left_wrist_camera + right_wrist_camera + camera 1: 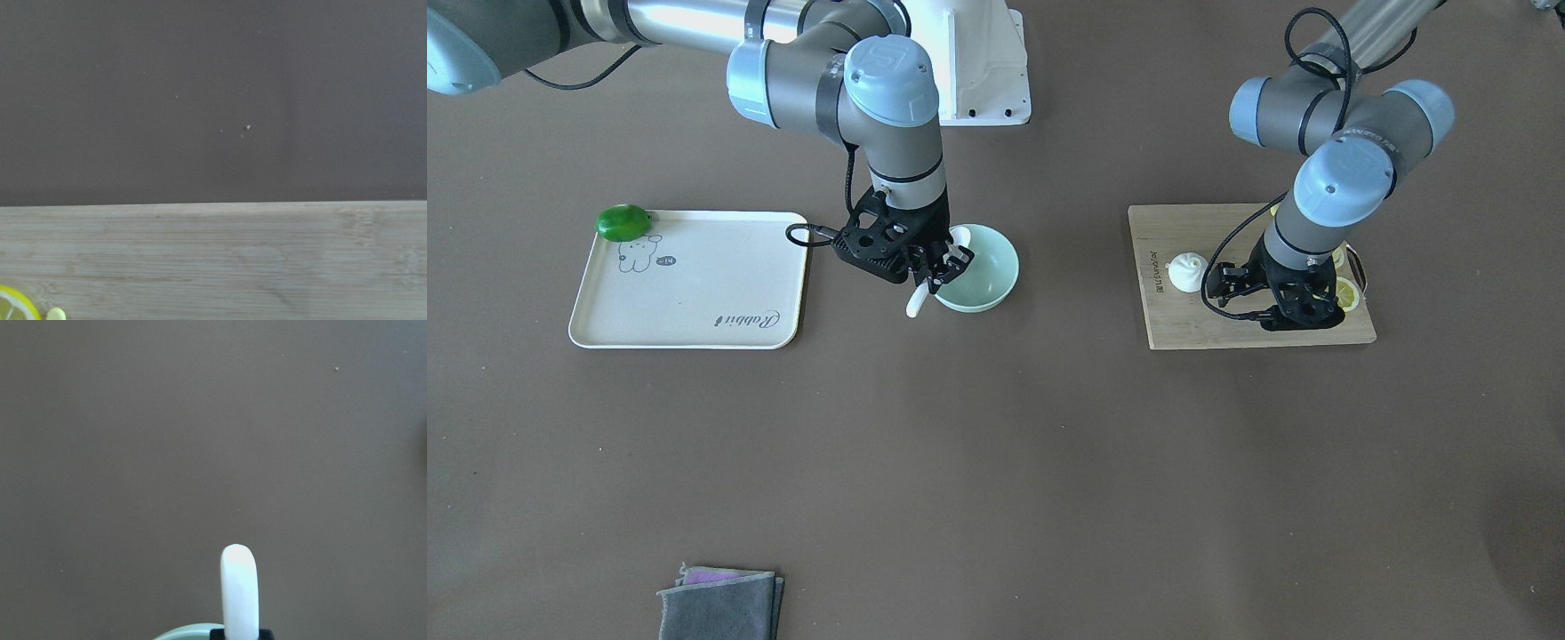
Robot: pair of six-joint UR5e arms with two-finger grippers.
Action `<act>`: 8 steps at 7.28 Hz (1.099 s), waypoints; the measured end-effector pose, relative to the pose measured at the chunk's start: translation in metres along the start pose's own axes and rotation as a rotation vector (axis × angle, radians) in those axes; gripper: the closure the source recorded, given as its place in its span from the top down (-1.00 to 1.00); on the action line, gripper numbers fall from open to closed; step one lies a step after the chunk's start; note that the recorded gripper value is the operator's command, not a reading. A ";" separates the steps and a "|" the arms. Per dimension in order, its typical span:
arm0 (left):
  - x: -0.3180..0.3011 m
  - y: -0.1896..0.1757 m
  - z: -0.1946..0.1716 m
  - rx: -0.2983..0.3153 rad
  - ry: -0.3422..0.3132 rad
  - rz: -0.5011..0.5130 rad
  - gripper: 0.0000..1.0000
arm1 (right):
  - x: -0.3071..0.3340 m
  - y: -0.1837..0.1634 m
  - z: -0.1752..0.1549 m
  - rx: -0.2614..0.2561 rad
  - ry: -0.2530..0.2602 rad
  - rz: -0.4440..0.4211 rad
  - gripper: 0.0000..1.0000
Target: Put spoon and bun in bowl
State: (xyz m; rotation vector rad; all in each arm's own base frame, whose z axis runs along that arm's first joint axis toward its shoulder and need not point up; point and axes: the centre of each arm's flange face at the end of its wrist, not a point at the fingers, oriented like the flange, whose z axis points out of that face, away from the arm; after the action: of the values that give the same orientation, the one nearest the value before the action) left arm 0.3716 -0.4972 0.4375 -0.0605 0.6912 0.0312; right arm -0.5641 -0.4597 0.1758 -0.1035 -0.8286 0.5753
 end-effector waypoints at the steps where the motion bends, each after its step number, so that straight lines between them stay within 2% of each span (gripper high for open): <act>1: 0.011 0.006 -0.004 -0.004 0.019 -0.018 0.94 | 0.000 -0.001 0.001 0.009 -0.001 -0.001 1.00; 3: 0.033 0.022 -0.009 -0.011 0.045 -0.048 0.94 | 0.001 -0.002 0.001 0.017 -0.002 -0.013 1.00; 5: 0.045 0.035 -0.005 -0.026 0.050 -0.048 0.82 | 0.004 -0.004 0.005 0.019 0.006 -0.039 1.00; 6: 0.048 0.038 -0.003 -0.031 0.050 -0.048 0.60 | 0.005 -0.005 0.005 0.019 0.007 -0.046 1.00; 7: 0.051 0.040 -0.001 -0.034 0.050 -0.056 0.00 | 0.006 -0.006 0.006 0.020 0.008 -0.050 1.00; 8: 0.054 0.043 0.001 -0.037 0.051 -0.066 -0.44 | 0.008 -0.007 0.006 0.020 0.010 -0.057 1.00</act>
State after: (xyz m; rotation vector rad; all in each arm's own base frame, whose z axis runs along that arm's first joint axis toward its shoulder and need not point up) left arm 0.4118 -0.4538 0.4021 -0.1204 0.7397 -0.0208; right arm -0.5615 -0.4620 0.1876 -0.0640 -0.8136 0.5286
